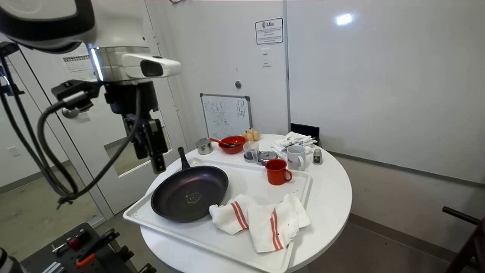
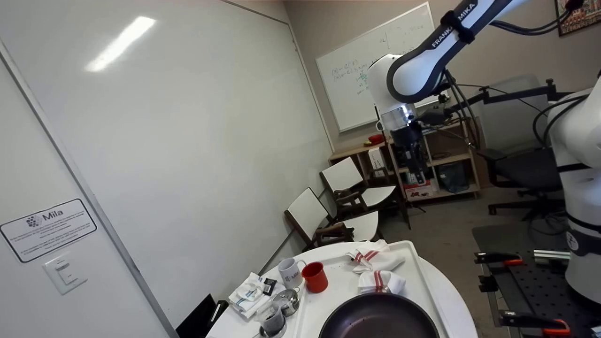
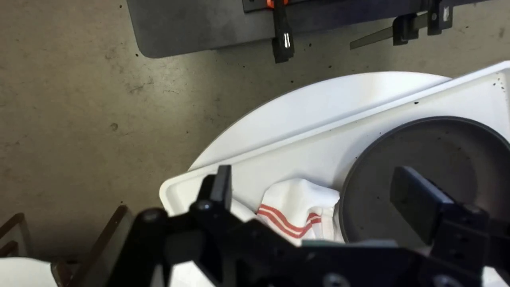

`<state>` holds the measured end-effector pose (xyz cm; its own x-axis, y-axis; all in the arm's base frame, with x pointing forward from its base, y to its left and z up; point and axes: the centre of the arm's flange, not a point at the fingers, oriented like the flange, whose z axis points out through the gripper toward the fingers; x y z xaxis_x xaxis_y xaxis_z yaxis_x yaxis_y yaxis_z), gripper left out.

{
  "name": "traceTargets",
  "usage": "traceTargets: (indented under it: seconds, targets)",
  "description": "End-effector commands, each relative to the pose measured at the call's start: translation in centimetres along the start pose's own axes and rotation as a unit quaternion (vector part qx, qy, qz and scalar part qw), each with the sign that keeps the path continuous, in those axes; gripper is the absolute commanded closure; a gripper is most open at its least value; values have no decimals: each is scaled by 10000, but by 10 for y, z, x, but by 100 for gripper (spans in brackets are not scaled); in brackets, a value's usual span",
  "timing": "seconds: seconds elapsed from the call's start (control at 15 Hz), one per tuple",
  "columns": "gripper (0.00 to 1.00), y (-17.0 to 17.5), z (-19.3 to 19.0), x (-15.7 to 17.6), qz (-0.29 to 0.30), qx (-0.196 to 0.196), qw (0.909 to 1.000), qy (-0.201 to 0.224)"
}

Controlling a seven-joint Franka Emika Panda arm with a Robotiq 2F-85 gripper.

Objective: Move the red cup to the left

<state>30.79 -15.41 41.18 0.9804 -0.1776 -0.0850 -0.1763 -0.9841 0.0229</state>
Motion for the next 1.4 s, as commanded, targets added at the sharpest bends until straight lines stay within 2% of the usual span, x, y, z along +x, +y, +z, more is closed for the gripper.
traceTargets:
  seconds: [0.0, 0.47, 0.67, 0.87, 1.0, 1.13, 1.33]
  targets:
    - [0, -6, 5, 42, -74, 12, 9999, 117]
    - [0, -37, 7, 124, -474, -163, 9983, 305]
    - [0, -54, 5, 171, -499, -112, 9980, 359]
    - [0, -63, 4, 213, -203, 316, 9986, 360]
    - [0, -62, 5, 241, 168, 779, 9961, 368]
    - [0, -59, 6, 265, 612, 1199, 9902, 367]
    - [0, -51, 15, 297, 1293, 1605, 9779, 345]
